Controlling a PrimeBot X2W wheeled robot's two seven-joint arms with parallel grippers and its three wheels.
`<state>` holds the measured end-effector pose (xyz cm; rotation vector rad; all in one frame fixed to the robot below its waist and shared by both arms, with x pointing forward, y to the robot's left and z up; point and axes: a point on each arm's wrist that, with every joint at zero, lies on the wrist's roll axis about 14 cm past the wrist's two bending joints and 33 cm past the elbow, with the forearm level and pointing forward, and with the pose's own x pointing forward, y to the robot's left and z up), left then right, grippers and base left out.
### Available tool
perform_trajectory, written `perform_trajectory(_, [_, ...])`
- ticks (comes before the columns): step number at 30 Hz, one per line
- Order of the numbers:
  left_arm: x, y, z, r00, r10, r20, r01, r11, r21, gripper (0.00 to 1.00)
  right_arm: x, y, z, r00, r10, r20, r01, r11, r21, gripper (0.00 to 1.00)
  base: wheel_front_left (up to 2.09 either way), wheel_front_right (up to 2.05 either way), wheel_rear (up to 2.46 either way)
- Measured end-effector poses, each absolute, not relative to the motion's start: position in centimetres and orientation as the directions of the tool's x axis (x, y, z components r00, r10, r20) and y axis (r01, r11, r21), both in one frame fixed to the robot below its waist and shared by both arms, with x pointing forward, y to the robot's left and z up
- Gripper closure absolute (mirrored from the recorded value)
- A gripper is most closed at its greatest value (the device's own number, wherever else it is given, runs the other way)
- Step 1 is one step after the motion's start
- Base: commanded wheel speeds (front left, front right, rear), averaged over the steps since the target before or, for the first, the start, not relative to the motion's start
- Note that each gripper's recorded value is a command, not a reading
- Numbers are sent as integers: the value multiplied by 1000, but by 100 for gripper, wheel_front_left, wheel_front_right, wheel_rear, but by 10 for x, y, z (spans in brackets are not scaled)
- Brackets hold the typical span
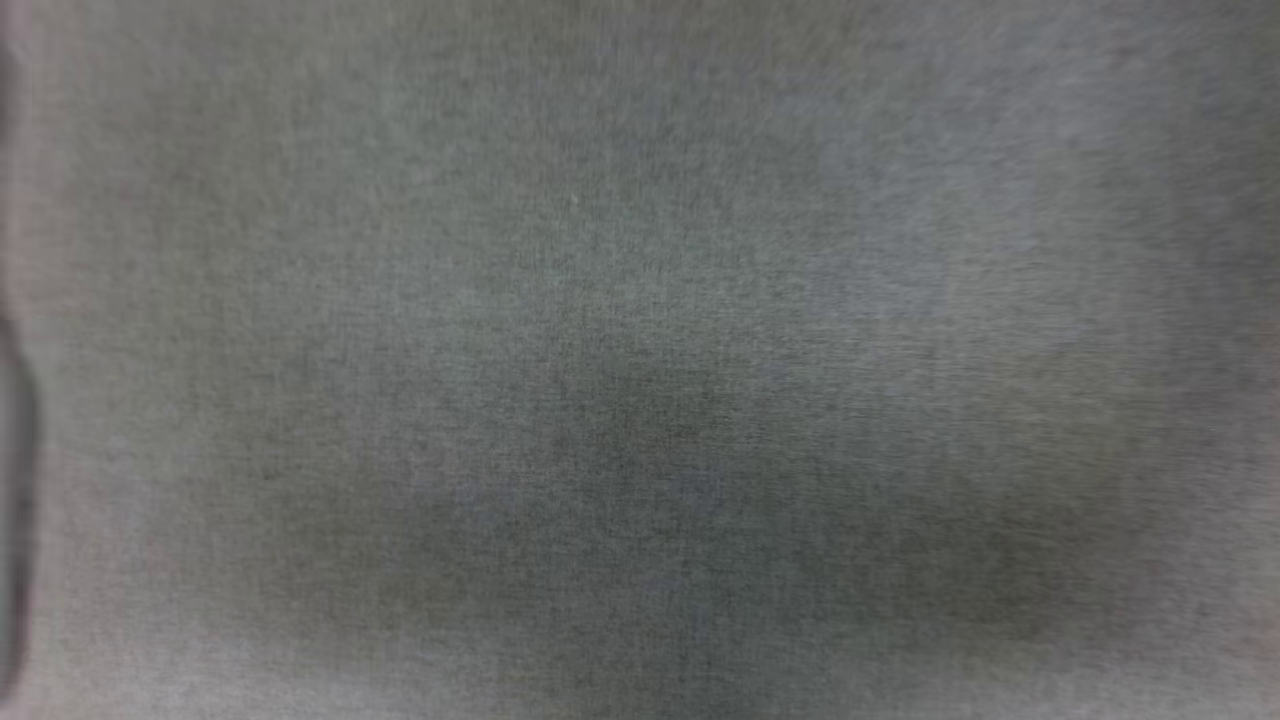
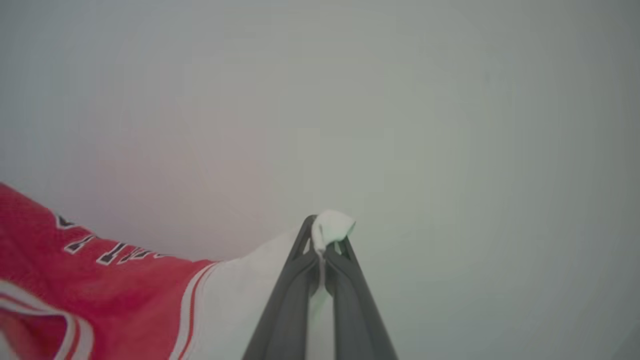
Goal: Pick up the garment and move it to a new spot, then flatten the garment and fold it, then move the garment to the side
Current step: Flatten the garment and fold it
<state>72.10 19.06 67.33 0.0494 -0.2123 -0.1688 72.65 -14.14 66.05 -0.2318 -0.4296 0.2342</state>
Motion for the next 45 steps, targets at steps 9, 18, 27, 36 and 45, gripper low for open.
perform_trajectory(9, [703,217,532,980,-112,-167,110,994,-22,100,726,-123,537,952,283,113,-286,958,6,100,0,0,0])
perform_trajectory(18, [630,228,496,904,-136,-404,141,990,-17,100,665,-134,496,919,339,-202,-307,936,174,100,0,0,0])
perform_trajectory(27, [538,256,484,867,-126,-482,150,989,12,100,566,-169,485,852,369,-371,-340,930,143,100,0,0,0])
perform_trajectory(36, [437,245,469,816,-153,-558,157,987,-42,100,462,-192,466,745,388,-543,-387,914,122,100,0,0,0])
perform_trajectory(45, [348,233,456,748,-160,-644,133,987,-91,100,372,-204,433,599,399,-694,-398,901,175,100,0,0,0])
